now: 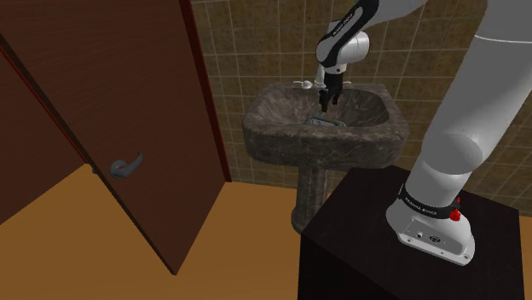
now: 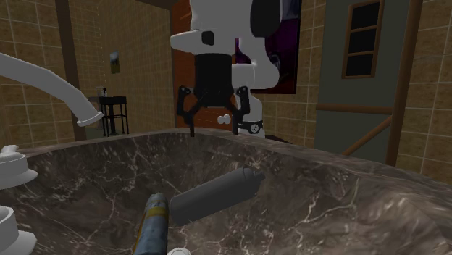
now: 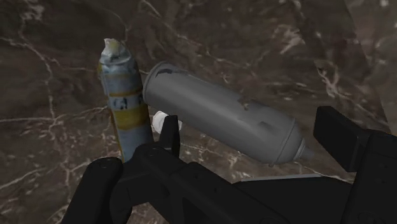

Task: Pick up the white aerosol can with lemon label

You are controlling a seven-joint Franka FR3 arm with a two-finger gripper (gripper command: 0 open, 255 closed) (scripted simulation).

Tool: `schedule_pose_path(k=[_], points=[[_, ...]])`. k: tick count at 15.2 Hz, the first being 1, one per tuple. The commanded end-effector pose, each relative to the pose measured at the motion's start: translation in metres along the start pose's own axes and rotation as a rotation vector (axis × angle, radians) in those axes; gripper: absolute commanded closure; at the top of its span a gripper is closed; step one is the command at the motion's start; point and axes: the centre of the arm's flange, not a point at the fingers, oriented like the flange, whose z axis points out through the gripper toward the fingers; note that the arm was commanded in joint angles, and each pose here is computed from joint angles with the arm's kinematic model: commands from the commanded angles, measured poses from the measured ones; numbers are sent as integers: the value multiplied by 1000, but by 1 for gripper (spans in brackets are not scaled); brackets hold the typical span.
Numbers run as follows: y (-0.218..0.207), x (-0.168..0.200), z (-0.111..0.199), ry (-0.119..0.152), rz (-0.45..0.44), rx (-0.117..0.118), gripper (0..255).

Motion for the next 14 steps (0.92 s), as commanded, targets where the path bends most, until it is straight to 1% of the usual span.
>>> schedule_pose_path(k=[1, 13, 14], points=[[16, 9, 17, -1, -7, -6, 0], [120, 64, 120, -8, -38, -35, 0], [120, 64, 120, -8, -38, -36, 0]])
